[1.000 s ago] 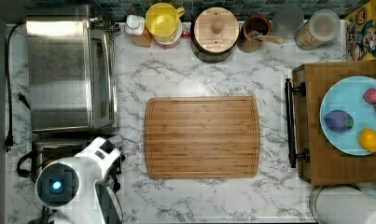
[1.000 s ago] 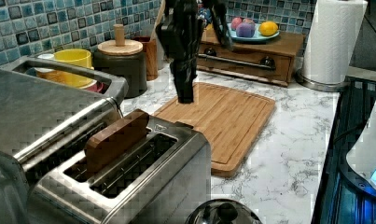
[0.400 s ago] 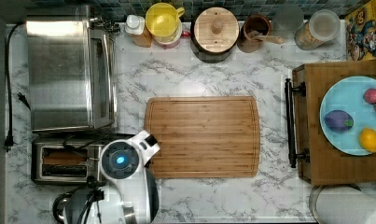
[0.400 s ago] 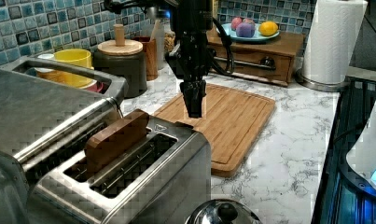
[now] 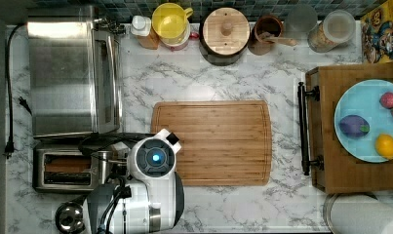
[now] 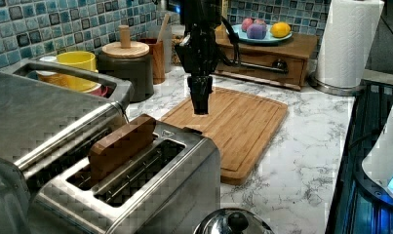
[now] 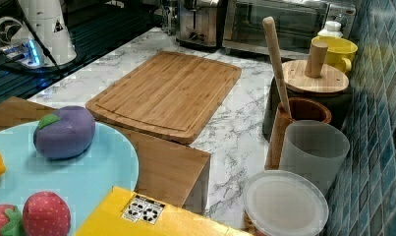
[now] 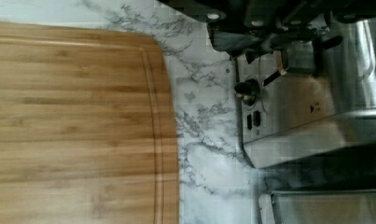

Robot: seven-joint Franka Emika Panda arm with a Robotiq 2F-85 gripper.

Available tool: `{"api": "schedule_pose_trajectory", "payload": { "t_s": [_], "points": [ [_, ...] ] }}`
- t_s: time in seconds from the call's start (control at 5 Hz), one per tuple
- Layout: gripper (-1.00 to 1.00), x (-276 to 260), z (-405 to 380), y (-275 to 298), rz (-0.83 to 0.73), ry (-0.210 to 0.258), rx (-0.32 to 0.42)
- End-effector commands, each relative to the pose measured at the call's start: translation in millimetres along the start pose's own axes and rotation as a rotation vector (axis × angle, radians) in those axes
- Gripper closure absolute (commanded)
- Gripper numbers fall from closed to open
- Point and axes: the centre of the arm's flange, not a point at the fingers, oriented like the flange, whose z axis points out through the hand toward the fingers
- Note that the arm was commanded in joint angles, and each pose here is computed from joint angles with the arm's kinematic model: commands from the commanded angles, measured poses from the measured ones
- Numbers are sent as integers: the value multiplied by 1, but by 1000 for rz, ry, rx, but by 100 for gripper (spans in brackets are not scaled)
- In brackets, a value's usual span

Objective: Turn on the toaster.

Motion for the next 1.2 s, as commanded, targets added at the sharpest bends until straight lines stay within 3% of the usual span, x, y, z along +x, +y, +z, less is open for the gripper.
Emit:
{"api": "schedule_pose_trajectory", "payload": {
  "t_s": [0.2,0.4,0.6,0.8,1.0,1.2],
  "points": [
    [100,-13,-20,-24,-70,52,131],
    [100,-14,-19,-22,-48,72,118],
    [100,-11,-9,-22,-33,56,83],
    [100,-13,-2,-26,-60,39,110],
    [100,-12,13,-40,-82,24,89],
    [100,-2,39,-45,-82,-31,34]
  ]
}}
